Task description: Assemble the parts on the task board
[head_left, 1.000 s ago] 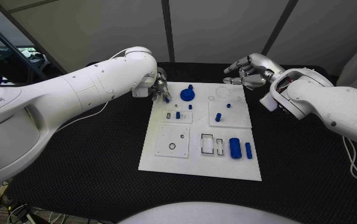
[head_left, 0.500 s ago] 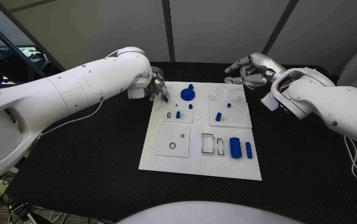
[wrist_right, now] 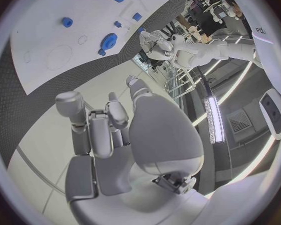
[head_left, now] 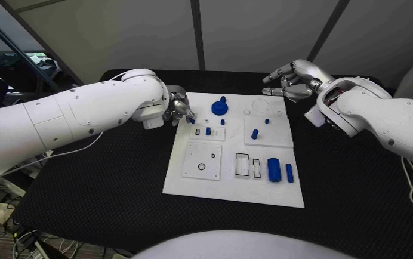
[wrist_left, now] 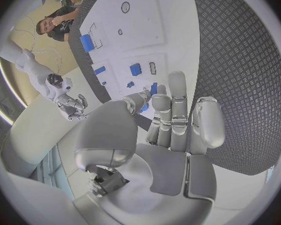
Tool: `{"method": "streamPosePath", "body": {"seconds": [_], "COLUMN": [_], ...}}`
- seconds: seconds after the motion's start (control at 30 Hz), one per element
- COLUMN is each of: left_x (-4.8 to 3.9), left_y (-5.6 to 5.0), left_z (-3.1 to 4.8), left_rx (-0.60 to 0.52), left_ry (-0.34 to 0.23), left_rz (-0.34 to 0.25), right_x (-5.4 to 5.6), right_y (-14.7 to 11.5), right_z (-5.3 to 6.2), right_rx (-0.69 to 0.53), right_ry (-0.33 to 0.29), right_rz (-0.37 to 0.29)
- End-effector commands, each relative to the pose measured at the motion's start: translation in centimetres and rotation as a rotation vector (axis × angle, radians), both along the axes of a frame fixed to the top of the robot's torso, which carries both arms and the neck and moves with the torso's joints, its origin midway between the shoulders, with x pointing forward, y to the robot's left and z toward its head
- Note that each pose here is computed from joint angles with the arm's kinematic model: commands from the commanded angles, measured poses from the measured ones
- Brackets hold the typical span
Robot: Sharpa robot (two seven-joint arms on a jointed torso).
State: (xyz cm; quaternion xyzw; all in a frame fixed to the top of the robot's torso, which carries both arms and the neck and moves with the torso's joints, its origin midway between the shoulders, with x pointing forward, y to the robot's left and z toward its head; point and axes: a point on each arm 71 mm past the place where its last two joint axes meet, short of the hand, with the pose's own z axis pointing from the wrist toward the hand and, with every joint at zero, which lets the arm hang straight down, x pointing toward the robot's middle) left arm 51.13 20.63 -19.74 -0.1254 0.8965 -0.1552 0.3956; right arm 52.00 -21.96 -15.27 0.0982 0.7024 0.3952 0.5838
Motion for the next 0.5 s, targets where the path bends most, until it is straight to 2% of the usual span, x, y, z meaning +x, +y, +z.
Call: {"method": "streamPosePath", "body": {"seconds": [0.03, 0.23, 0.5], "left_x": [-0.29, -1.36, -1.74], "left_y": [-0.1, -0.5, -0.9], "left_z": [0.31, -0.4, -0.6], "left_rx": [-0.052, -0.062, -0.056], "left_ry": [-0.083, -0.112, -0.124], "left_rz": [0.073, 0.075, 0.065], "right_x": [0.0, 0.0, 0.0], "right_y": [0.0, 0.0, 0.1], "right_z": [0.1, 0.1, 0.1], "right_rx": [-0.001, -0.001, -0.002], "right_ry": [-0.003, -0.002, -0.001], "right_rz": [0.006, 0.007, 0.008]}}
